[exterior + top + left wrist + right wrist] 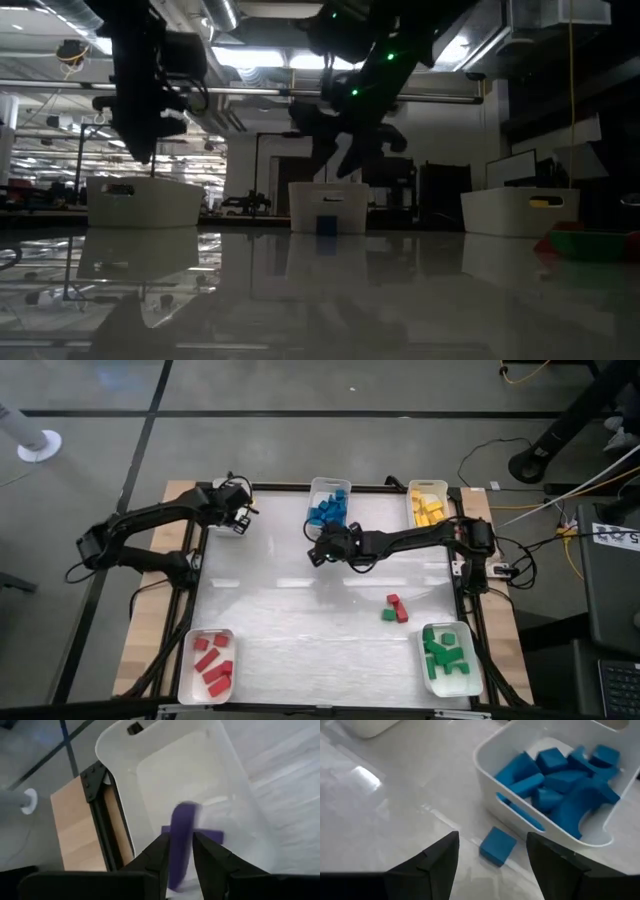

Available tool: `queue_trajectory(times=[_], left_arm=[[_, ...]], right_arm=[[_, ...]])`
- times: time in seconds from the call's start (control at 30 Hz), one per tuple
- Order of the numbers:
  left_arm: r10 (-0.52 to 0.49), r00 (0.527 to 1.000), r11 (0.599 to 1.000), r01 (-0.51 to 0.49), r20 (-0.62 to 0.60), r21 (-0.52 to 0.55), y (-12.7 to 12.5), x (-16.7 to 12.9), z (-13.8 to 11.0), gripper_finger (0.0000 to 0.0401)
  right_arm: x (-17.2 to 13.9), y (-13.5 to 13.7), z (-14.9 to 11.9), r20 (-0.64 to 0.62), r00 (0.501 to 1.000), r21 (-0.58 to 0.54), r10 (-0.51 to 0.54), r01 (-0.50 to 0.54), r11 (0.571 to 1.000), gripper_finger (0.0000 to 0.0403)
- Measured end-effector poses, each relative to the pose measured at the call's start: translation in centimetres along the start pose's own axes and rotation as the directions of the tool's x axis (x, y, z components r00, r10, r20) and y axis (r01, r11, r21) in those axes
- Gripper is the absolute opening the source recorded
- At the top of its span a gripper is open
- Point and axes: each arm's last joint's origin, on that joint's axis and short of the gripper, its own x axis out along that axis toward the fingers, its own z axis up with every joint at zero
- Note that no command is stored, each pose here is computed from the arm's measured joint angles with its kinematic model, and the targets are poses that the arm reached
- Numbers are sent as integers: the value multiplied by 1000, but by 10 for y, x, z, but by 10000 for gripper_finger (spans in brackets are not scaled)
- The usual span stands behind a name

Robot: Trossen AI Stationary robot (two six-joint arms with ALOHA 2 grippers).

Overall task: Sort blocks
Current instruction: Put the violet block into the top left white bin, then put the blue block into the top center white bin

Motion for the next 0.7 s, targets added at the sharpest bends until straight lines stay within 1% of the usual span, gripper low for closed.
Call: queue_trajectory(times=[0.07, 0.13, 0.27, 0.3, 0.43, 0.6, 0.7], left_arm=[[9, 1000, 1000, -9, -19, 19, -1, 7, 0, 76], [13, 999, 999, -11, -43, 36, -3, 12, -2, 86], [11, 998, 998, -7, -62, 68, -7, 21, -2, 120], [6, 998, 998, -2, -57, 66, -8, 22, -1, 128], [-2, 999, 998, 6, -55, 67, -10, 24, 0, 154], [-6, 999, 998, 9, -48, 61, -11, 24, 0, 163], [-11, 999, 998, 13, -40, 55, -11, 24, 1, 164]], right_arm=[[7, 2, -3, 0, 1000, 26, 1, -1, 1000, 232], [13, 0, -8, -29, 999, 34, -21, 22, 999, 232], [26, 1, -20, -63, 997, 67, -40, 44, 997, 232], [28, 3, -21, -61, 997, 80, -37, 42, 996, 232], [38, 3, -30, -58, 995, 108, -80, 86, 990, 232], [45, 3, -35, -55, 993, 127, -106, 112, 985, 232], [47, 3, -35, -21, 991, 155, -131, 133, 979, 232]])
